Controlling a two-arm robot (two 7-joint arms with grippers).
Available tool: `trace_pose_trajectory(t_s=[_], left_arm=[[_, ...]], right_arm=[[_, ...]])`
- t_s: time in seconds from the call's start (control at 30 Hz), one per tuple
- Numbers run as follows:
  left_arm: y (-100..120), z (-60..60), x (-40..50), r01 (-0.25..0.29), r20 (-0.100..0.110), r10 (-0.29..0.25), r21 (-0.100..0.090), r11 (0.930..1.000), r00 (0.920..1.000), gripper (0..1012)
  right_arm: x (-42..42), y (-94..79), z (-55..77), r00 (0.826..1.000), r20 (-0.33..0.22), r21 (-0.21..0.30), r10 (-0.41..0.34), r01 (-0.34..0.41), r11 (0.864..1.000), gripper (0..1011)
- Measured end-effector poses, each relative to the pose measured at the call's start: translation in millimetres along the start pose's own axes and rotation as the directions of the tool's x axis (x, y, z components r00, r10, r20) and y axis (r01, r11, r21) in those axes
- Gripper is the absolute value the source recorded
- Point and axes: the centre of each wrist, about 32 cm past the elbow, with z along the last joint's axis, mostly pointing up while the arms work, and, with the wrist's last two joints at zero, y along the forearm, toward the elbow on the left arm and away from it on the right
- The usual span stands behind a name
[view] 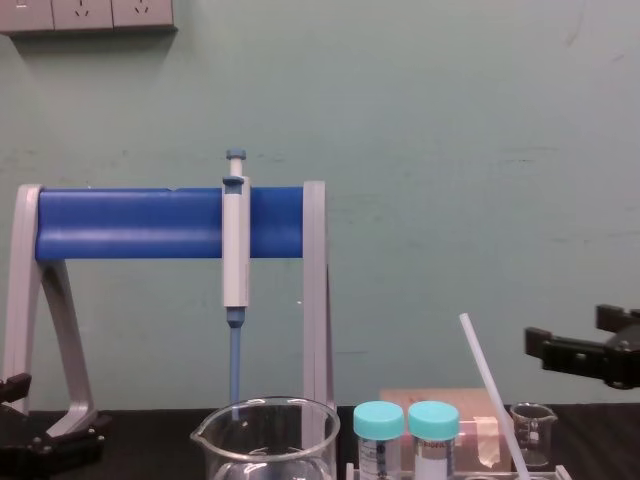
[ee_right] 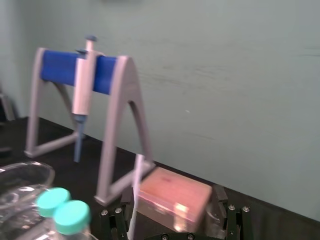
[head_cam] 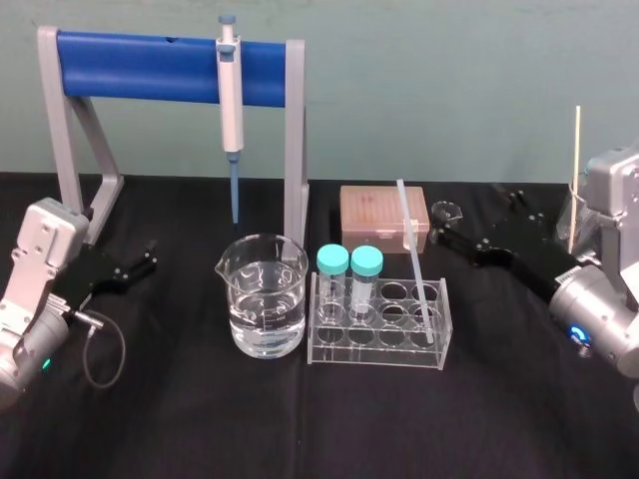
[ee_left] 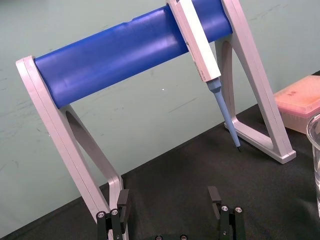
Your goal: Pick up the stirring rod with one hand, then place it down.
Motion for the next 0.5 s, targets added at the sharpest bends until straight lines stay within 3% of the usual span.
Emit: trace_pose_trajectory(t_s=[0.2, 0.5], left_arm=[[0.0, 0.0, 0.0, 0.0, 0.0, 0.0, 0.0, 1.0, 1.0, 1000], [0.0, 0.0, 0.0, 0.0, 0.0, 0.0, 0.0, 1.0, 1.0, 1000]], right_arm=[[-6.7, 8.0, 4.1, 0.999, -0.021, -0.004, 0.045, -0.045, 0.999, 1004], [-13.3, 21.4, 5.3, 0.996, -0.075, -0.061, 0.057, -0.062, 0.996, 1004]])
